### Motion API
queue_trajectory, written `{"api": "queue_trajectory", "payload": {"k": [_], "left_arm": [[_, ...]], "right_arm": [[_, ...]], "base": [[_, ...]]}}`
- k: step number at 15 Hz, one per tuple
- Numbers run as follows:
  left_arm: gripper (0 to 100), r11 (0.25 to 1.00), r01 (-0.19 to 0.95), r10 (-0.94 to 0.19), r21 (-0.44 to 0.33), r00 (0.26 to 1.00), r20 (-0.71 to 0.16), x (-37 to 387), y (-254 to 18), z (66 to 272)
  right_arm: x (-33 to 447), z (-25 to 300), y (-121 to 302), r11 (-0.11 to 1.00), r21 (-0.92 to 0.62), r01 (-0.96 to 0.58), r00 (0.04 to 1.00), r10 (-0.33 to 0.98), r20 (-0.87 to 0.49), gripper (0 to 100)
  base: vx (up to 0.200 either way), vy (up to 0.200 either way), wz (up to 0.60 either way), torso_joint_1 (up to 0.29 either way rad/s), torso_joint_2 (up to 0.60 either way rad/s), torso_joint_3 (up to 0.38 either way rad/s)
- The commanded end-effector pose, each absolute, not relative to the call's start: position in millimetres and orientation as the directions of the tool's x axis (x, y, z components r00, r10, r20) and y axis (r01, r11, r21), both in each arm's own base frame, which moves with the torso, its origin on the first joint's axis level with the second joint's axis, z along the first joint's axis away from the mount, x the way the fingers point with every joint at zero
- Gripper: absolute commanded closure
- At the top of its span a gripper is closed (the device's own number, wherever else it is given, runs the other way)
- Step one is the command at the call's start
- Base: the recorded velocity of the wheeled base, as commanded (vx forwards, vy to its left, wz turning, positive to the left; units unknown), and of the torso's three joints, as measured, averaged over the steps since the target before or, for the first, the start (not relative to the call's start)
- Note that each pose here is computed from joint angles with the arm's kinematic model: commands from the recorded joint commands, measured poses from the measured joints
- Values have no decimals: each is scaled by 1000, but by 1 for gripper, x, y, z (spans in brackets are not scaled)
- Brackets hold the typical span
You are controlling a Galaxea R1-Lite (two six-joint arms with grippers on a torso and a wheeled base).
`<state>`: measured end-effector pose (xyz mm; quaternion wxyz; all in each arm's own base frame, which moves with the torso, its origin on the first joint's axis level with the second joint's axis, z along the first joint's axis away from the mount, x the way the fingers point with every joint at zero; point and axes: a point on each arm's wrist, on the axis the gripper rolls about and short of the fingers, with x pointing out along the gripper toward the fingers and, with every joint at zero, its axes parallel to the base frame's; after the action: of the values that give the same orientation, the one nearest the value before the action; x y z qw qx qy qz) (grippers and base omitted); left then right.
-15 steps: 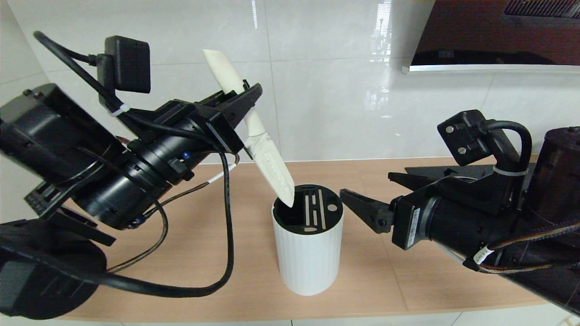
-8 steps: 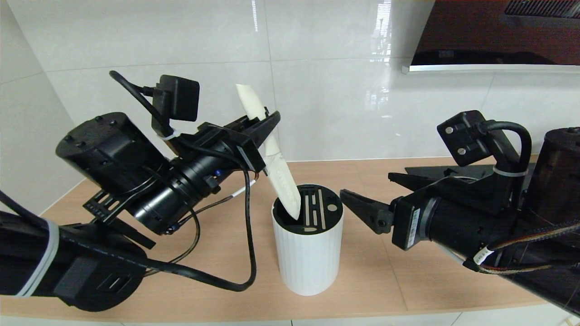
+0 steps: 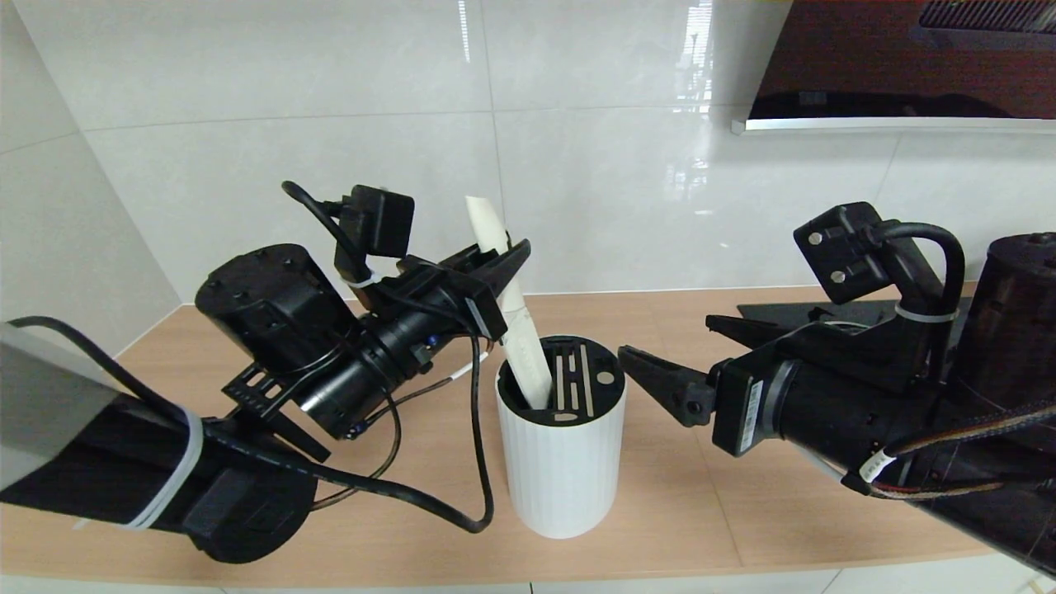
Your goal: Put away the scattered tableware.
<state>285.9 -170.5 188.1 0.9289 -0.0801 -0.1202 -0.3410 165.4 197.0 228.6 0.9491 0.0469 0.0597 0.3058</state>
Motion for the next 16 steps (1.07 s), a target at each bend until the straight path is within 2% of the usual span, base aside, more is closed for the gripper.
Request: {"api": "queue_trajectory", "payload": {"k": [1,6,8,11,13,16], "left_arm": [[100,747,660,-631,-77,740,233,294,-181,164],[100,743,664,-643,-89,744,184,298,-193,142],[100,741,665,-640,-86,740,205,296,-193,146],[100,726,684,-639,-71,709,298,275,-189,182],[100,716,695,-645,-68,695,317,267,-189,191],[100,702,709,-660,-70,683,313,258,-192,192]], "right_arm": [[166,228,198,808,126,-575,805,587,-86,0],[166,228,198,808,124,-575,805,586,-87,0],[166,228,198,808,126,-575,805,587,-86,0],[166,228,198,808,125,-575,805,587,-86,0],[166,228,198,808,126,-575,805,587,-86,0],[166,228,198,809,126,-574,806,585,-86,0]], "base": [[0,0,0,0,0,0],[0,0,0,0,0,0],[0,0,0,0,0,0],[0,0,0,0,0,0],[0,0,0,0,0,0],[0,0,0,0,0,0]]}}
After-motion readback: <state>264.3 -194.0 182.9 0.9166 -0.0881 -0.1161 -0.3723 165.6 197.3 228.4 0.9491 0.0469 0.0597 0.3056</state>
